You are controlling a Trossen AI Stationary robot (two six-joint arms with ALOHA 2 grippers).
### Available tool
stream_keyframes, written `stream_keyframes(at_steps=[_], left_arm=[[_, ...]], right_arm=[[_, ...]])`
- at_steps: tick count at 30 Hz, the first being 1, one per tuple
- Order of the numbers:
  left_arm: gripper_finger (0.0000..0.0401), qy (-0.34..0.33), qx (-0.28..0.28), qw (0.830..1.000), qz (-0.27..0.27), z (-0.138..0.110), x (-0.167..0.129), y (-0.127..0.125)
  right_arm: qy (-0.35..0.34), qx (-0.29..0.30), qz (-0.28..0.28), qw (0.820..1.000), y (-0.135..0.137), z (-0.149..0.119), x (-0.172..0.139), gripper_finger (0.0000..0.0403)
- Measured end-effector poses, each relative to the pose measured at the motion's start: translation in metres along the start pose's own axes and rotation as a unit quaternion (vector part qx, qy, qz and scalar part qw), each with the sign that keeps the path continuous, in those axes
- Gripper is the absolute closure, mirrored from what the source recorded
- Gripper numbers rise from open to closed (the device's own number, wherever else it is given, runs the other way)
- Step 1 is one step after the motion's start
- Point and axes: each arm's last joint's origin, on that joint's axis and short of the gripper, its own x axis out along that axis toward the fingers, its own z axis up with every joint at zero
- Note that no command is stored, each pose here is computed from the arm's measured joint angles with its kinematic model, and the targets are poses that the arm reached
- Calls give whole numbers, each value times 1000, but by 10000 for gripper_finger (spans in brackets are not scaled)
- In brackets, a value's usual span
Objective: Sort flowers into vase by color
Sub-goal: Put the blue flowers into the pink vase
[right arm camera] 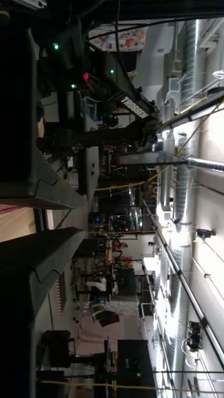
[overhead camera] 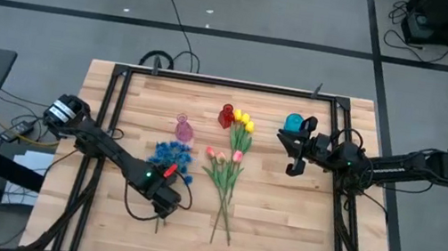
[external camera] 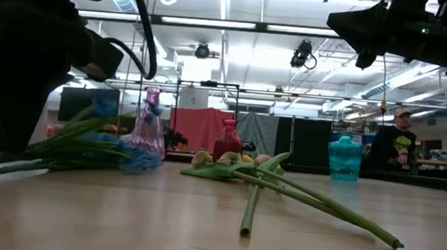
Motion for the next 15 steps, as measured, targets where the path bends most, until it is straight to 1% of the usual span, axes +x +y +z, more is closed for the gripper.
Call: stream_keyframes(at_steps=[8, 10, 15], left_arm=[[219, -8, -5, 999, -41, 0, -21, 4], [219, -15, -15, 999, -49, 0, -25, 4], [219, -31, -30, 998, -53, 2, -22, 1]], right_arm=[[0, 0, 0, 1000, 0, 0, 0, 329], [0, 0, 0, 1000, 0, 0, 0, 329], [-1, 1, 0, 1000, 0, 0, 0, 329]])
